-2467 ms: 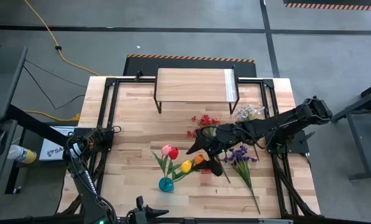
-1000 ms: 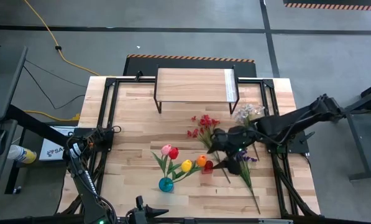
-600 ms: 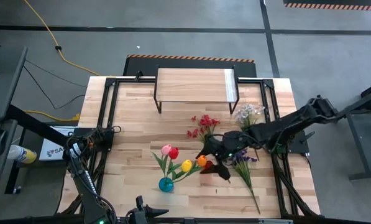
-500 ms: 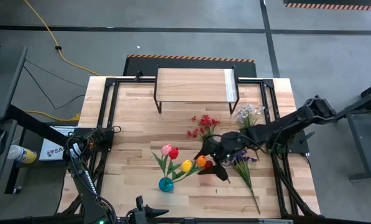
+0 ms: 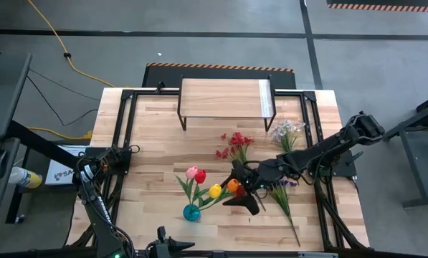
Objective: Pick and place flowers into a vace then onto a shelf
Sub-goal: Put the orange tulip into the blue transparent vase
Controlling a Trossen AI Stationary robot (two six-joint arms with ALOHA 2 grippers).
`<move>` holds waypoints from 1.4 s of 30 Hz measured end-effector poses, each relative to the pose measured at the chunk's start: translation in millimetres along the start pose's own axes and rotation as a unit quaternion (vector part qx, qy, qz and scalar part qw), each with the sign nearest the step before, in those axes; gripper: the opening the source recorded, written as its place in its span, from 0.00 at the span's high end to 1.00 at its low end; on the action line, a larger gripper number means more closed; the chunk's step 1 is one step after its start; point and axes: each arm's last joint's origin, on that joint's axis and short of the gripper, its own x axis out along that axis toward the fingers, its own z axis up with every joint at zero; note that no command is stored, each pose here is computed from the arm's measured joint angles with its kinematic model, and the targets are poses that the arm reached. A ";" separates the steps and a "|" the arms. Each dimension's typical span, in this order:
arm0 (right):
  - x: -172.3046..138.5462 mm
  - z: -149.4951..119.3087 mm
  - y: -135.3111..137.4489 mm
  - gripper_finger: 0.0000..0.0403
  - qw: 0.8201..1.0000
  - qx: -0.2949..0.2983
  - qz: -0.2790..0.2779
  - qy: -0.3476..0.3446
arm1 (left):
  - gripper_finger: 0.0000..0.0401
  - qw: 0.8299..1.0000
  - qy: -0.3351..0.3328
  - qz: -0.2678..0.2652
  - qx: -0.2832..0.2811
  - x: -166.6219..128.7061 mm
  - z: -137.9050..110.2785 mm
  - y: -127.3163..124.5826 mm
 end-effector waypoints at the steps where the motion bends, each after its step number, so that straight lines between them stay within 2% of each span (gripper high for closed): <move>1: 0.0 -0.5 0.8 0.27 1.000 0.000 -0.001 0.000 | 0.40 1.000 0.000 0.000 -0.001 0.0 0.0 -0.1; 31: -0.1 -2.4 3.4 0.91 1.000 -0.028 -0.002 0.002 | 0.40 1.000 0.009 -0.004 0.003 -0.2 -0.7 0.0; 36: -0.1 -1.7 3.8 0.98 0.999 -0.033 0.000 -0.002 | 0.40 1.000 0.009 -0.003 0.003 -0.2 -0.7 0.1; 42: -0.1 0.9 5.2 0.97 0.999 -0.033 0.007 -0.015 | 0.40 1.000 0.009 -0.003 0.005 -0.2 -0.8 0.2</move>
